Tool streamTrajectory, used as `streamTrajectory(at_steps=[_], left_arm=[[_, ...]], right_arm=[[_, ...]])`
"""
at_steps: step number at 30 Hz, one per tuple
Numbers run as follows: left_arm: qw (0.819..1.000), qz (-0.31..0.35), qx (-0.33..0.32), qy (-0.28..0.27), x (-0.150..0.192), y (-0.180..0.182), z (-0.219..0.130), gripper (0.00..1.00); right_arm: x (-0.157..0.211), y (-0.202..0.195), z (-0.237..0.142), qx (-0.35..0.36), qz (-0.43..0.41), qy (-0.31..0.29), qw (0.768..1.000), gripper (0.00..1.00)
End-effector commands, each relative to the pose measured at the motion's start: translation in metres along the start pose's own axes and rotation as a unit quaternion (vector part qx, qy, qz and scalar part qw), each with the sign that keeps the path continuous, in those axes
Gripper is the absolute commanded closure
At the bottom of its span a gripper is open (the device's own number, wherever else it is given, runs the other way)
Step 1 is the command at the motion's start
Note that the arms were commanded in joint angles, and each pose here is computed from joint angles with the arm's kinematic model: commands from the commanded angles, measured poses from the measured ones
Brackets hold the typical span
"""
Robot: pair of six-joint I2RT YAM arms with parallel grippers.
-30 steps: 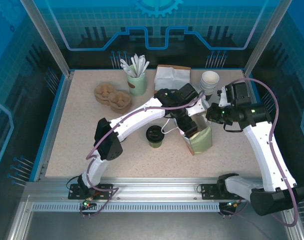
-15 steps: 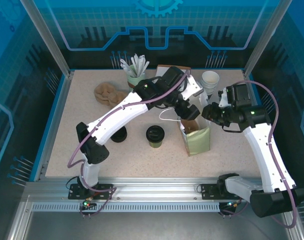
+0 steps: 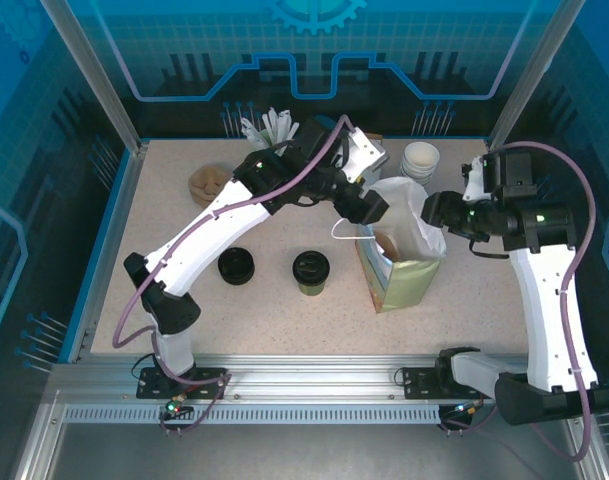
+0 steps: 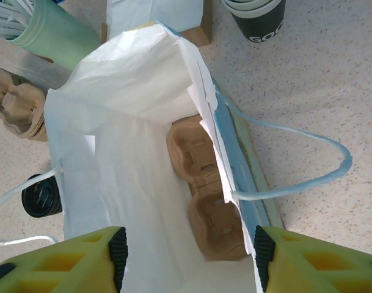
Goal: Pack the takeout coffee
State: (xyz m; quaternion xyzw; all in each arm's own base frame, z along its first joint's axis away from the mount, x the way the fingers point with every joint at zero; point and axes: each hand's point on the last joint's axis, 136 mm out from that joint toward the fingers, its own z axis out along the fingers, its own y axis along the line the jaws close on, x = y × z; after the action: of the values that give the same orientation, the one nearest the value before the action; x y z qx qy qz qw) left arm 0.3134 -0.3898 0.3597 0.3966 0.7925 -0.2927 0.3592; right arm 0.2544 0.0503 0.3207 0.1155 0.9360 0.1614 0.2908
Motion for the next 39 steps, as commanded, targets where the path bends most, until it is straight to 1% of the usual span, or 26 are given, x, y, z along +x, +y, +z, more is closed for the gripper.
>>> streamTrajectory(at_steps=[1,8,13,17,21,25,27,31,33,35,37,39], left_arm=[[1.0,-0.007,0.0,-0.017,-0.006,0.002,-0.012,0.17],[1.0,-0.006,-0.001,-0.016,-0.003,0.001,-0.019,0.17],[1.0,-0.005,-0.005,-0.014,0.001,0.002,-0.024,0.17],[1.0,-0.005,-0.007,-0.016,0.004,0.002,-0.027,0.16],[1.0,-0.004,-0.01,-0.017,0.006,0.002,-0.03,0.16],[1.0,-0.003,-0.013,-0.019,0.007,0.004,-0.033,0.16],[1.0,-0.003,-0.013,-0.021,0.006,0.004,-0.034,0.16],[1.0,-0.002,-0.01,-0.025,0.004,0.003,-0.034,0.16],[1.0,-0.002,-0.01,-0.025,0.004,0.003,-0.035,0.16],[1.0,-0.001,-0.009,-0.026,0.004,0.003,-0.036,0.15],[1.0,-0.001,-0.01,-0.027,0.004,0.003,-0.036,0.15],[1.0,0.0,-0.012,-0.028,0.003,0.003,-0.038,0.16]], right_arm=[[-0.003,-0.006,-0.005,0.017,-0.029,0.003,0.999,0.39],[-0.039,0.007,0.029,-0.005,-0.09,0.004,0.996,0.4],[-0.056,0.011,0.059,-0.017,-0.125,0.007,0.992,0.38],[-0.058,0.011,0.081,-0.024,-0.138,0.03,0.99,0.39],[-0.052,0.007,0.094,-0.019,-0.135,0.057,0.989,0.43],[-0.045,-0.002,0.103,-0.004,-0.137,0.059,0.989,0.44],[-0.043,-0.005,0.107,0.003,-0.135,0.064,0.989,0.46],[-0.039,-0.01,0.117,0.009,-0.131,0.082,0.988,0.57],[-0.039,-0.009,0.118,0.008,-0.131,0.082,0.988,0.66],[-0.04,-0.006,0.115,0.001,-0.132,0.078,0.988,0.79],[-0.041,0.001,0.11,-0.012,-0.135,0.071,0.988,0.89],[-0.042,0.005,0.104,-0.017,-0.136,0.06,0.989,0.95]])
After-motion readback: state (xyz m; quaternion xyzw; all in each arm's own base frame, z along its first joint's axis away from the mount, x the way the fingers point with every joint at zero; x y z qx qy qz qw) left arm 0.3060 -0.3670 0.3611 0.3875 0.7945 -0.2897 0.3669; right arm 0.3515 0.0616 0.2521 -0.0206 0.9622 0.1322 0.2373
